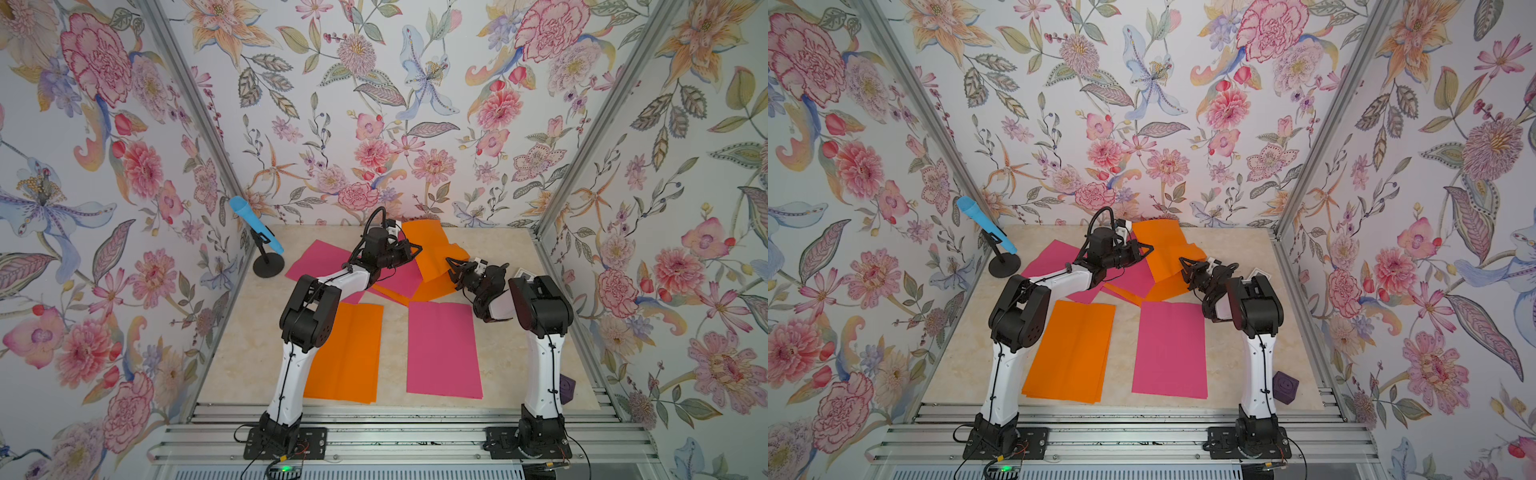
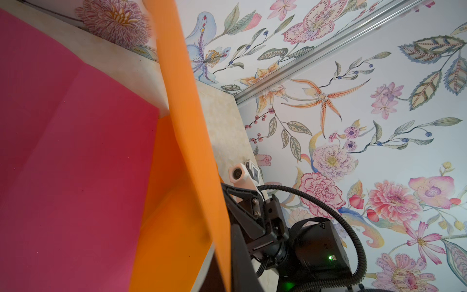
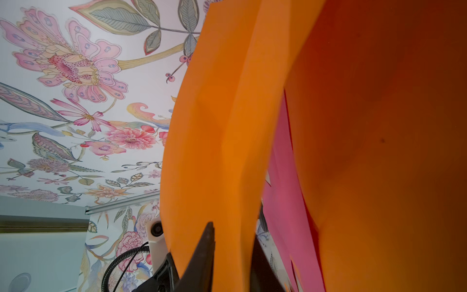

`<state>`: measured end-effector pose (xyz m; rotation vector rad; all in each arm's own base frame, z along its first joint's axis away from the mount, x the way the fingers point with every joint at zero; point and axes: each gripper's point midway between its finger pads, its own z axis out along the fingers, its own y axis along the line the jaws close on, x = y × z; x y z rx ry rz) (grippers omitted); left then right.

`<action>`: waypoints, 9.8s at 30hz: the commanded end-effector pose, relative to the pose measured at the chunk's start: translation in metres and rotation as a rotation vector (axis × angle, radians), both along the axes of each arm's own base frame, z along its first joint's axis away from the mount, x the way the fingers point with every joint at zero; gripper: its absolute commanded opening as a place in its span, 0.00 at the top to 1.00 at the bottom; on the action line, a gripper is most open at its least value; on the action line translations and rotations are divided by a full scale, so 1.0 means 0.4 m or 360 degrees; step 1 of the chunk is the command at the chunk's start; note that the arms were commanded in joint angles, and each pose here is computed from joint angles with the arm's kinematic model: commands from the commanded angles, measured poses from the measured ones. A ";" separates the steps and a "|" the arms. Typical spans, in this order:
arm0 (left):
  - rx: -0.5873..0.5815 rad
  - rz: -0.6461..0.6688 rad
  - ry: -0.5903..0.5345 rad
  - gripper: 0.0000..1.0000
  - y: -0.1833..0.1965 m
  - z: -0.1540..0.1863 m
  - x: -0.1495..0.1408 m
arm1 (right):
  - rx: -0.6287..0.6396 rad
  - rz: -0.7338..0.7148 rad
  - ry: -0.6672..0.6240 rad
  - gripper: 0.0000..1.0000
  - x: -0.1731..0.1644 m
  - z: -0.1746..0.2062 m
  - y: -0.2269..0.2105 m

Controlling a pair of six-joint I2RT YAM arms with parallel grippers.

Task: Sort the scattered colored papers by color
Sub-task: Pick up the colored paper, then place the colored paper, then pick up the colored paper.

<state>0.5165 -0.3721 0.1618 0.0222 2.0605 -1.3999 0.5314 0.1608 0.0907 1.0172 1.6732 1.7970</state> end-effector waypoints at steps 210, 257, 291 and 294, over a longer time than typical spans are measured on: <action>0.0845 0.0117 -0.0448 0.00 0.287 -0.211 0.296 | -0.0965 0.0724 0.0063 0.07 -0.035 -0.079 0.206; 0.0394 -0.0034 -0.0297 0.00 0.209 -0.158 0.221 | -0.0857 0.0715 0.0018 0.88 0.053 -0.072 0.272; 0.0307 0.0194 -0.0347 0.00 0.328 0.012 0.048 | -0.1235 0.1064 -0.0384 1.00 -0.393 0.394 0.240; 0.0306 0.0190 -0.0335 0.00 0.332 0.011 0.026 | -0.1250 0.1055 -0.0321 1.00 -0.488 0.358 0.201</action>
